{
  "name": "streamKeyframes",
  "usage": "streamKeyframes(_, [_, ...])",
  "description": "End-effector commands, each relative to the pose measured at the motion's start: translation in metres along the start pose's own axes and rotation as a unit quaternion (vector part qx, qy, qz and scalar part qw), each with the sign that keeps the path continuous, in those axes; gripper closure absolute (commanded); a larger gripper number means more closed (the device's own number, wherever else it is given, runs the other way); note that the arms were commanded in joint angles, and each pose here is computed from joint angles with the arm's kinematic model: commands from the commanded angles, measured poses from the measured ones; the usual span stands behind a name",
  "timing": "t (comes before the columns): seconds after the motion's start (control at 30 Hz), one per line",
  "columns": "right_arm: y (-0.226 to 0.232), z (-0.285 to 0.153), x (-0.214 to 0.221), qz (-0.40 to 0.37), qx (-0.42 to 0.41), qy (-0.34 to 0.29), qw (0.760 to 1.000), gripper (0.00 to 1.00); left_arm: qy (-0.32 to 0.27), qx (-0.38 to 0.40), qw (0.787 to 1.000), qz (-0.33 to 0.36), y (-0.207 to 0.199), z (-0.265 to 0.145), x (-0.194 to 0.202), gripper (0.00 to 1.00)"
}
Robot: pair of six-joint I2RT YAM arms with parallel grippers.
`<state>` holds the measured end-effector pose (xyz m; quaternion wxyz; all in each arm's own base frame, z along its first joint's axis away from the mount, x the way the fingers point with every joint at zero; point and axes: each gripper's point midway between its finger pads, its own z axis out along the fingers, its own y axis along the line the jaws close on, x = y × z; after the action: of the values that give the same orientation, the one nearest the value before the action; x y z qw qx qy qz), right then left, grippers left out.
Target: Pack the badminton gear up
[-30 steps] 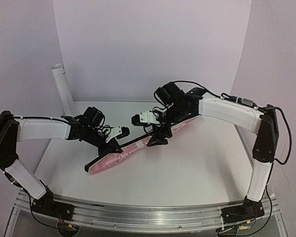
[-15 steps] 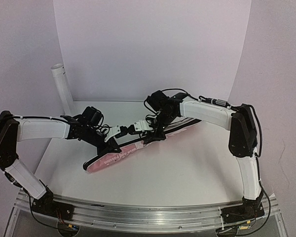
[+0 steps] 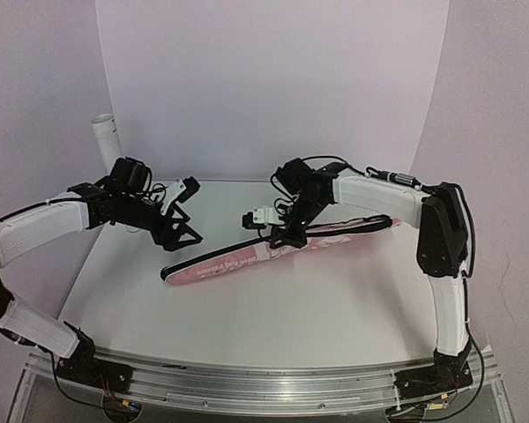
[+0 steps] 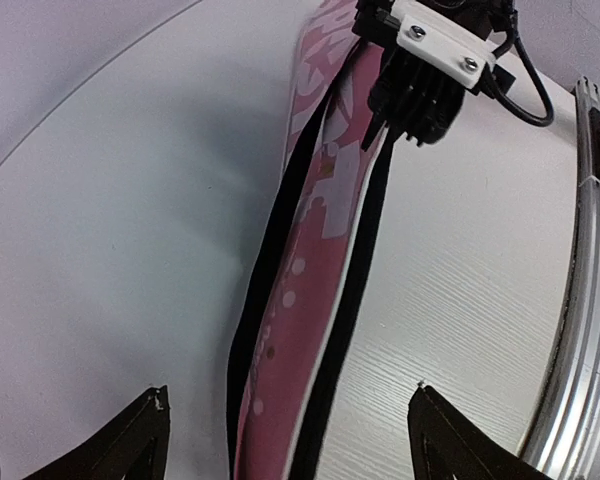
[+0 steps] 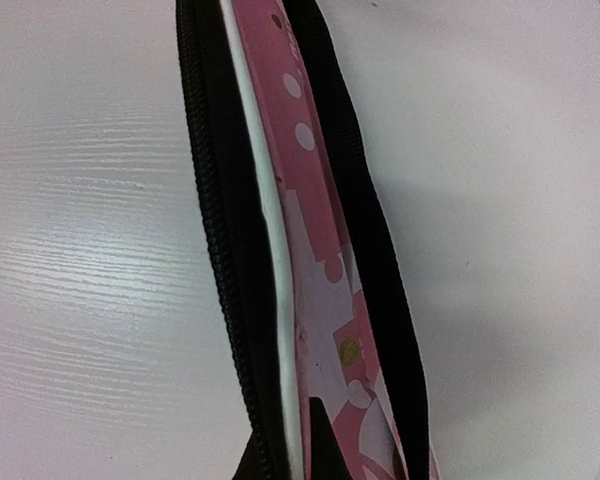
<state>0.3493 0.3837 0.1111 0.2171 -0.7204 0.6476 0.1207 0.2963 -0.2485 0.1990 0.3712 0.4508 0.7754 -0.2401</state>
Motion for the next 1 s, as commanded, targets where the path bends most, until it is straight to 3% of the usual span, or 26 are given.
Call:
streamKeyframes(0.0, [-0.019,-0.062,-0.004,0.047,0.057,-0.015,0.997,1.00,0.006,0.047,0.999,0.005,-0.036,-0.048,-0.006,0.19])
streamKeyframes(0.13, [-0.018,-0.068,0.000,0.047,0.061,-0.007,0.997,1.00,0.091,0.022,0.996,-0.010,-0.032,-0.049,0.039,0.43])
streamKeyframes(0.2, [-0.015,-0.068,0.002,0.046,0.055,-0.008,0.997,1.00,0.136,-0.009,0.991,0.007,-0.022,-0.045,0.067,0.48])
streamKeyframes(0.37, [-0.004,-0.061,0.007,0.031,0.037,-0.005,0.999,1.00,0.161,-0.051,0.984,0.058,0.005,-0.023,0.088,0.51])
streamKeyframes(0.57, [0.003,-0.059,0.015,0.025,0.028,0.002,0.999,1.00,0.178,-0.050,0.981,0.054,0.046,-0.011,0.093,0.54])
streamKeyframes(0.77, [0.004,-0.053,0.015,0.029,0.019,-0.001,0.999,1.00,0.164,0.032,0.983,0.078,0.028,0.005,0.098,0.44])
streamKeyframes(0.97, [0.006,-0.053,0.015,0.030,0.017,-0.002,0.999,1.00,0.156,0.030,0.985,0.068,0.047,0.029,0.088,0.58])
